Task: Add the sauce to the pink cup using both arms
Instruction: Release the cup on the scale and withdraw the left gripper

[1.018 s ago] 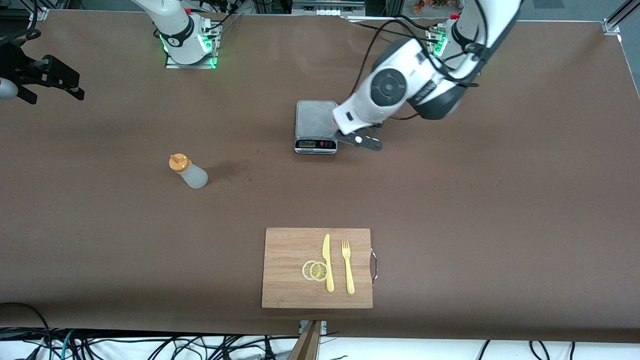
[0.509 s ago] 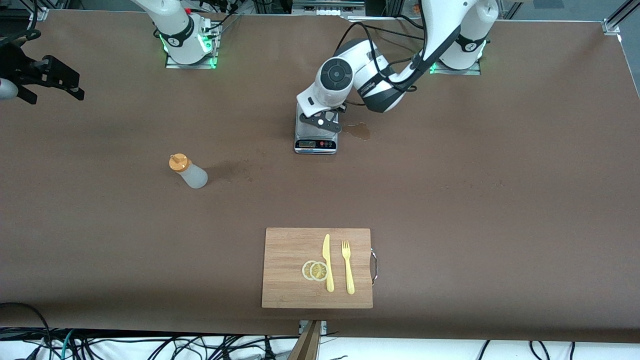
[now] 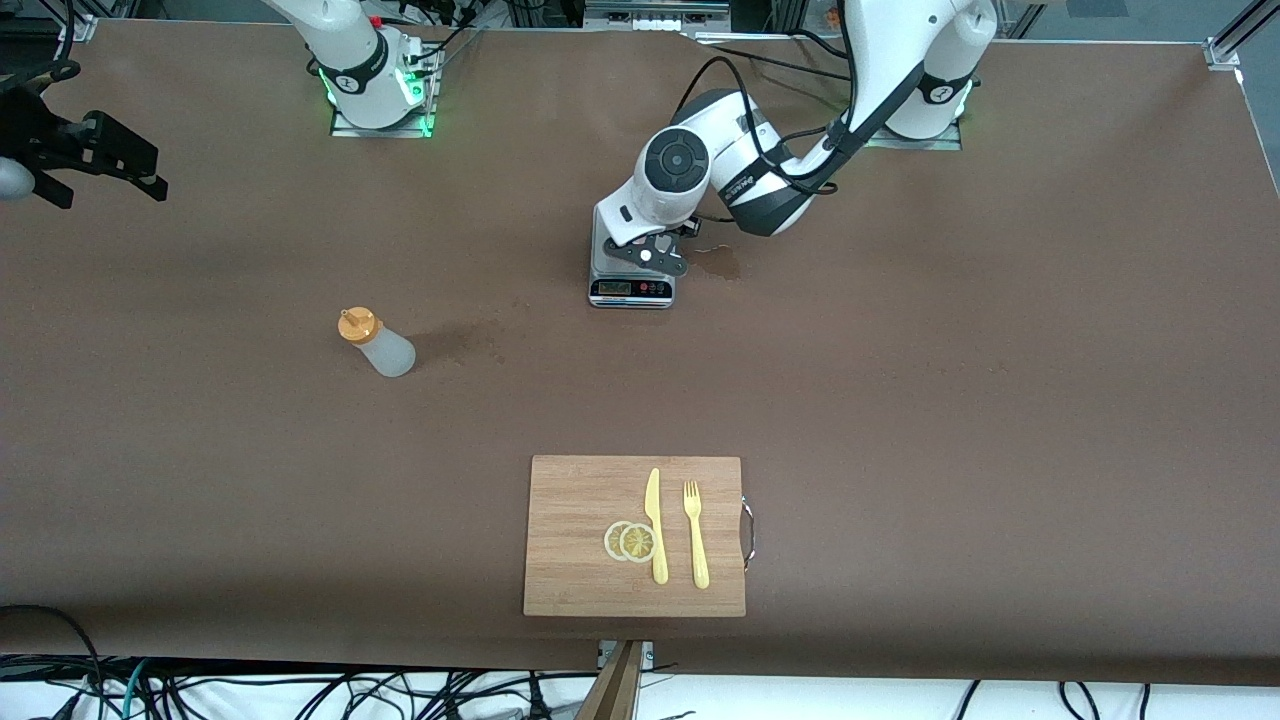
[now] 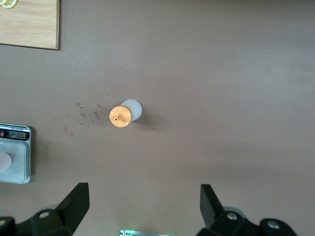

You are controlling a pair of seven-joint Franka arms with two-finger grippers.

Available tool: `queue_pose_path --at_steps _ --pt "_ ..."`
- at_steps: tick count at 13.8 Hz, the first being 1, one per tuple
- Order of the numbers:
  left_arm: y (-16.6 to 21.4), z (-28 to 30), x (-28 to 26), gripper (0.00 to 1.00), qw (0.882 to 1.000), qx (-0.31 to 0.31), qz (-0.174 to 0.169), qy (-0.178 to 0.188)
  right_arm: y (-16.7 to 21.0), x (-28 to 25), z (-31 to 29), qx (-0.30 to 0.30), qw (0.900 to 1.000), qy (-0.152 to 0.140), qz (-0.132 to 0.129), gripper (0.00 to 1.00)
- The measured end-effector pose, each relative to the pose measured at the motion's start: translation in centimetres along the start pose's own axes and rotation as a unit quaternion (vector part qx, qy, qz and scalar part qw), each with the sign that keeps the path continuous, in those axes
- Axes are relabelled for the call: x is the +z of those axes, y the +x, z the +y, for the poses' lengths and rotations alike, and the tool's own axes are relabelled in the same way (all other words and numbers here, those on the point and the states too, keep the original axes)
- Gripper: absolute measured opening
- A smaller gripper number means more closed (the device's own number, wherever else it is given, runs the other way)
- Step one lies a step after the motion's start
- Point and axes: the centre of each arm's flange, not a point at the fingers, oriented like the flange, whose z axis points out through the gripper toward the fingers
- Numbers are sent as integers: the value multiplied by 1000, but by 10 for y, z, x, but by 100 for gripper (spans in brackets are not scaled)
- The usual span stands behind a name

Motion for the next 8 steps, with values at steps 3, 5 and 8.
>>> queue_pose_path --at_steps 3,5,8 --pt "-5 0 -48 77 1000 0 -10 28 0 1 3 3 1000 0 -1 100" --pt "-10 -5 -98 97 999 -6 -6 44 0 3 3 -12 1000 1 -9 100" --pt "-13 -27 -174 100 998 -29 10 55 -2 8 2 -103 994 4 -24 100"
